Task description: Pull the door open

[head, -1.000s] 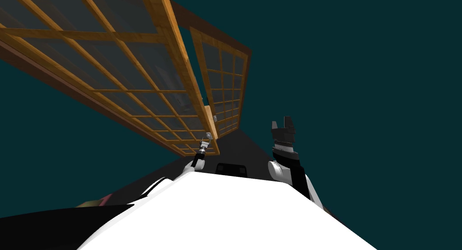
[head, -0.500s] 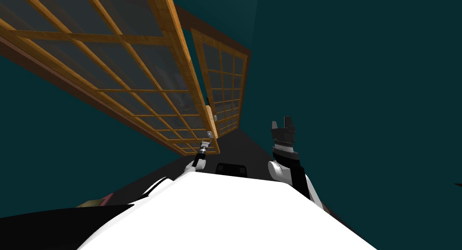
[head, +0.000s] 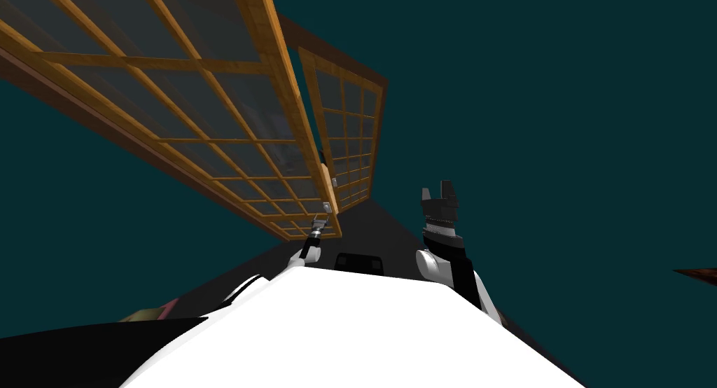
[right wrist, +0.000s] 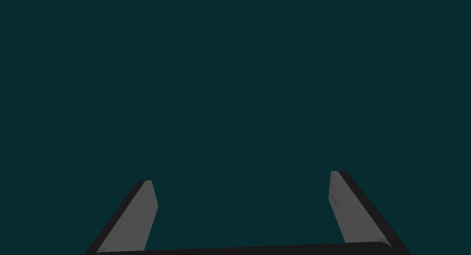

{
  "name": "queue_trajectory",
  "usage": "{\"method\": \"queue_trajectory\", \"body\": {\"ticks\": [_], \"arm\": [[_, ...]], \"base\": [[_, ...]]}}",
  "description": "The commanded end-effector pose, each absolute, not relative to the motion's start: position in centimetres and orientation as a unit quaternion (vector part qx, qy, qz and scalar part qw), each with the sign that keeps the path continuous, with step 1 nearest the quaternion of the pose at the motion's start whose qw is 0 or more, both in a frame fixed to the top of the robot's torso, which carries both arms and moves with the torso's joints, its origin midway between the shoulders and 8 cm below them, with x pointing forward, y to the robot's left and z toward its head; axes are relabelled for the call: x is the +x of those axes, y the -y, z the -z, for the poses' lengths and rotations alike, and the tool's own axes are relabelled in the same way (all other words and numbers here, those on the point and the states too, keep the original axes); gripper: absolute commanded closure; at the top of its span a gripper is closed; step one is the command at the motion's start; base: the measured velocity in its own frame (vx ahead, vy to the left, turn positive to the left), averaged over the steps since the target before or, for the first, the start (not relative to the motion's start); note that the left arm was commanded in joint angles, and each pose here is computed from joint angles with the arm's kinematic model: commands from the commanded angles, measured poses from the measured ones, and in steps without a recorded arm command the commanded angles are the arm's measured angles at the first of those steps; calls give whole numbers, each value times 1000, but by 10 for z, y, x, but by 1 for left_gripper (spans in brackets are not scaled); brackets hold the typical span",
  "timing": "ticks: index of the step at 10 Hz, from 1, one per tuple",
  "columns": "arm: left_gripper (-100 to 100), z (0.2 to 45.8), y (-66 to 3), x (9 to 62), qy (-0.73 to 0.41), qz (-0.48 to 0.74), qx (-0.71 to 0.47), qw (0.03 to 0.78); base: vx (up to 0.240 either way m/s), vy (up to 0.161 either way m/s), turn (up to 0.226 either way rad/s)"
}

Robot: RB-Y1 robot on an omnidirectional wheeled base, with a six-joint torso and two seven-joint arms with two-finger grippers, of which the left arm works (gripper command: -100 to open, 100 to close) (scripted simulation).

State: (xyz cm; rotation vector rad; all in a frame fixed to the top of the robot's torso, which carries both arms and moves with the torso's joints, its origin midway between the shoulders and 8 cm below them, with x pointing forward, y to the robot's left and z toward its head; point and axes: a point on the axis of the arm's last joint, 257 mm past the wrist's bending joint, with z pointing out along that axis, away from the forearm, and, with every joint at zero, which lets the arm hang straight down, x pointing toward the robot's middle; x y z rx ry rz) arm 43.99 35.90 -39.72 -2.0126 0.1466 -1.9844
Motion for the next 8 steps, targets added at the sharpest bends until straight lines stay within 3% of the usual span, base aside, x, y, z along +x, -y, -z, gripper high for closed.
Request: {"method": "queue_trajectory", "body": {"ticks": [1, 8], "arm": [[-100, 397, -356, 441, -26, 697, -704, 131], [-100, 398, -345, 444, 53, 705, -705, 56]], "base": [[-68, 15, -28], [-60, 17, -17]]}}
